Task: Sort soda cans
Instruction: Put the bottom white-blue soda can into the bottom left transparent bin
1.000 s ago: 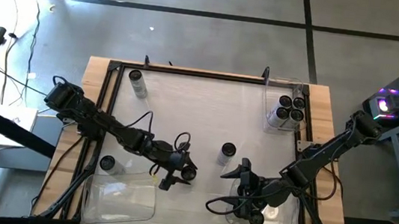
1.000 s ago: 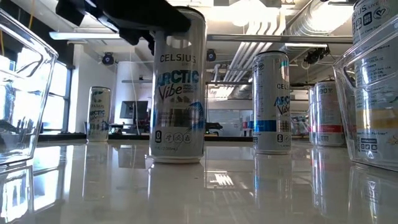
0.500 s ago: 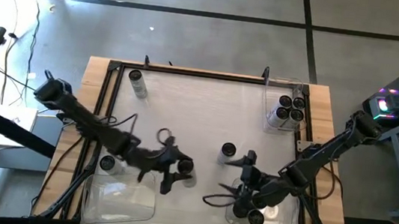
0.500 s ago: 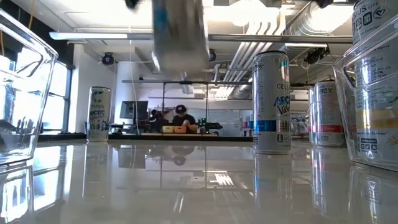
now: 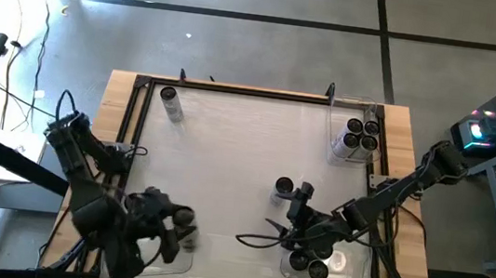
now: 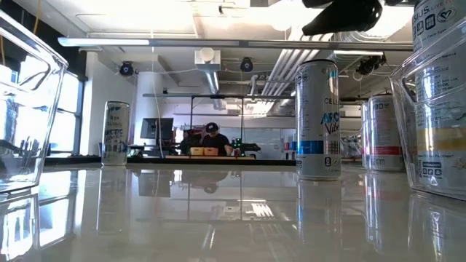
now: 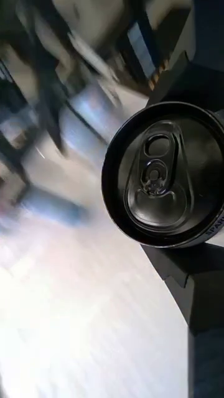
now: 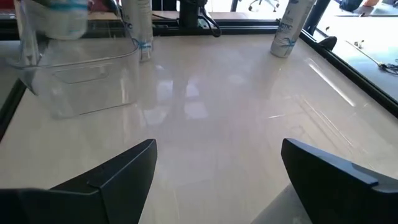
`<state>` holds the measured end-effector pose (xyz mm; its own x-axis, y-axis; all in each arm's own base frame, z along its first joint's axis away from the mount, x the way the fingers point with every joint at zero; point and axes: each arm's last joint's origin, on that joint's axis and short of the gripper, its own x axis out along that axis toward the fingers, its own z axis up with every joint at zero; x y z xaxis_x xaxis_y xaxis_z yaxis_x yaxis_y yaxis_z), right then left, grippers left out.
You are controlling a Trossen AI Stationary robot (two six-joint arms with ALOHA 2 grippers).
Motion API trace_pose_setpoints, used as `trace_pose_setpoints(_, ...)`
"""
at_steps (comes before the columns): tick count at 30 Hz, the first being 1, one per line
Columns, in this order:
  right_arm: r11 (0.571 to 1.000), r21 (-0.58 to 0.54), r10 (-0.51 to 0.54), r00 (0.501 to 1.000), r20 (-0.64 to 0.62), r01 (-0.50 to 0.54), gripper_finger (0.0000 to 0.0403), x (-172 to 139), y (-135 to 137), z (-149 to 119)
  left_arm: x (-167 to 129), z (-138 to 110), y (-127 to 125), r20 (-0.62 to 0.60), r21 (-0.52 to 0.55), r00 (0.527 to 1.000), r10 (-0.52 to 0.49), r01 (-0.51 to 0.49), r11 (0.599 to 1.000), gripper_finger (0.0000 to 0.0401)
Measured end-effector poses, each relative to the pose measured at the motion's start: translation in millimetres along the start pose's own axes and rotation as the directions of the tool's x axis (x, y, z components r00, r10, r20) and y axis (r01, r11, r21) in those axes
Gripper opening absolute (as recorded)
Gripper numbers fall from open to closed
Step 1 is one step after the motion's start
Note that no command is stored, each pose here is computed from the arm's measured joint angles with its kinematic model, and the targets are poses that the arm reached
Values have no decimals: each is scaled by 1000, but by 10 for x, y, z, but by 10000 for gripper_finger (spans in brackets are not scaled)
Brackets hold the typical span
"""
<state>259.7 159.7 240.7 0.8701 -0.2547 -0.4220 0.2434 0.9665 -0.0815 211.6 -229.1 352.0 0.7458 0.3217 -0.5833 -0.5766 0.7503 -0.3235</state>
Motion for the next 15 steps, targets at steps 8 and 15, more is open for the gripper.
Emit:
trace_pose_setpoints(8, 1000, -15, 2, 1000, 21, -1, 341, -80, 71, -22, -41, -429, 57, -92, -56, 975, 204, -210, 976, 248)
trace_pose_setpoints(15, 1000, -17, -11, 999, 37, 11, 341, -93, 83, -17, 230, -816, -46, -24, -3, 958, 285, -285, 958, 248)
